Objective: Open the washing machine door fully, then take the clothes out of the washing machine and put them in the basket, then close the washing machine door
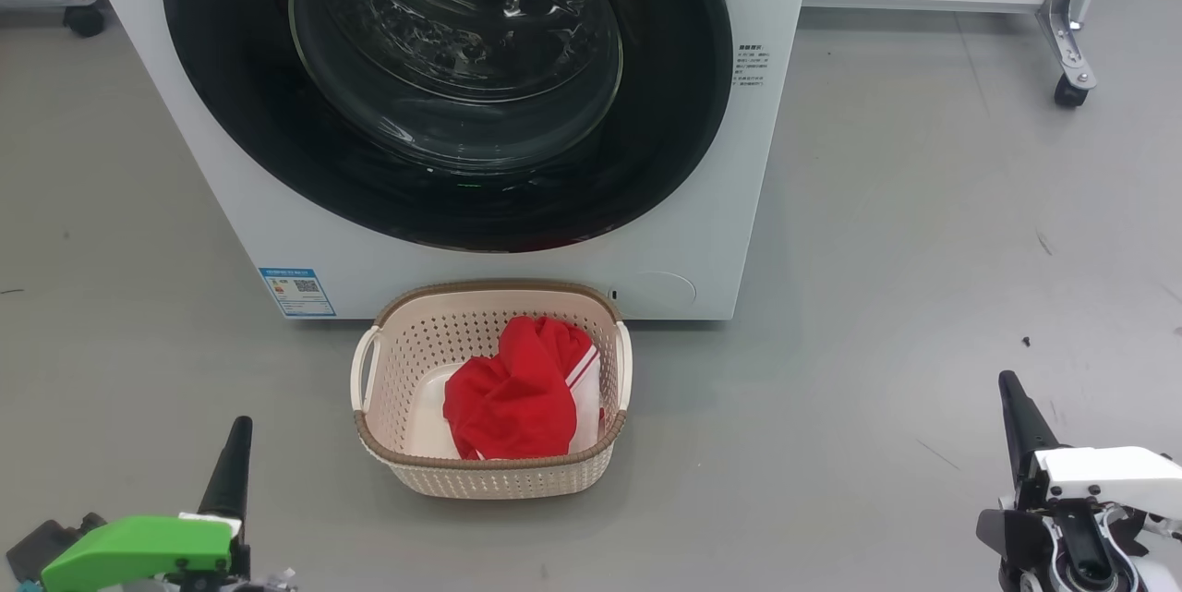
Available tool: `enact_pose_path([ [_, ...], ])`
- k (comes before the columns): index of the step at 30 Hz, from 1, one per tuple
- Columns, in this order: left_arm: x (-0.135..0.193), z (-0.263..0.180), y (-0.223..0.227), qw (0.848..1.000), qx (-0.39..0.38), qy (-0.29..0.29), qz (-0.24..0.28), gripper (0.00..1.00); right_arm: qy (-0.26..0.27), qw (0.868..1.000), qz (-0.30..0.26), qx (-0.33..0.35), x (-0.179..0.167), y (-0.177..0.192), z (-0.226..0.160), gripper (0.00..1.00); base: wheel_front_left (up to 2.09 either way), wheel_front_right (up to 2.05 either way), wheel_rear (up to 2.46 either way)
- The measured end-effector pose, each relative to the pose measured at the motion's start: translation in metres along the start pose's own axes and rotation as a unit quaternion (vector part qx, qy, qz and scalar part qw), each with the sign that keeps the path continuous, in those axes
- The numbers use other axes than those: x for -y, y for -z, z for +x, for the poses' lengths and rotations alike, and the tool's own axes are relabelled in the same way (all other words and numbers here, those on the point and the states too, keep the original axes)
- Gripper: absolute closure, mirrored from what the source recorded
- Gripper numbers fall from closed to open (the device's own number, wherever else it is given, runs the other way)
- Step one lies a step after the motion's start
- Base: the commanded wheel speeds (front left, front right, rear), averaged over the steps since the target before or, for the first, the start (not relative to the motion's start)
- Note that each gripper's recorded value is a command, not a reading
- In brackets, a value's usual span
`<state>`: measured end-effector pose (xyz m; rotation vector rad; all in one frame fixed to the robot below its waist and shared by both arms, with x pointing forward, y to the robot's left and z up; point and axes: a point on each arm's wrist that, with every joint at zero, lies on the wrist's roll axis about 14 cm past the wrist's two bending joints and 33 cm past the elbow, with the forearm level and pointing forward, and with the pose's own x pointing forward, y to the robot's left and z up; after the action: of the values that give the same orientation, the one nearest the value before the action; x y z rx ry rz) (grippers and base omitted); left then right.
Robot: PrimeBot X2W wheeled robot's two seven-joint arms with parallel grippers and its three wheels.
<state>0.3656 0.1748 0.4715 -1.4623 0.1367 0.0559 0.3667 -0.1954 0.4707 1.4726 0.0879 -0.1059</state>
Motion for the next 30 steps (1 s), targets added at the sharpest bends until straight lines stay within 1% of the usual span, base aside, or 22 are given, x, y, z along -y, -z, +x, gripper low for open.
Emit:
enact_pose_path([
  [9,0.0028,0.0037,-0.0079,0.998,0.008,0.009,-0.057,1.00,-0.012,0.998,0.055,0.005,-0.0063,-0.0076,0.0047,1.00,0.00,0.00,0.00],
  [30,0.0035,0.0052,-0.0094,0.998,0.009,0.011,-0.059,1.00,-0.012,0.998,0.055,0.005,-0.0071,-0.0087,0.0064,1.00,0.00,0.00,0.00],
])
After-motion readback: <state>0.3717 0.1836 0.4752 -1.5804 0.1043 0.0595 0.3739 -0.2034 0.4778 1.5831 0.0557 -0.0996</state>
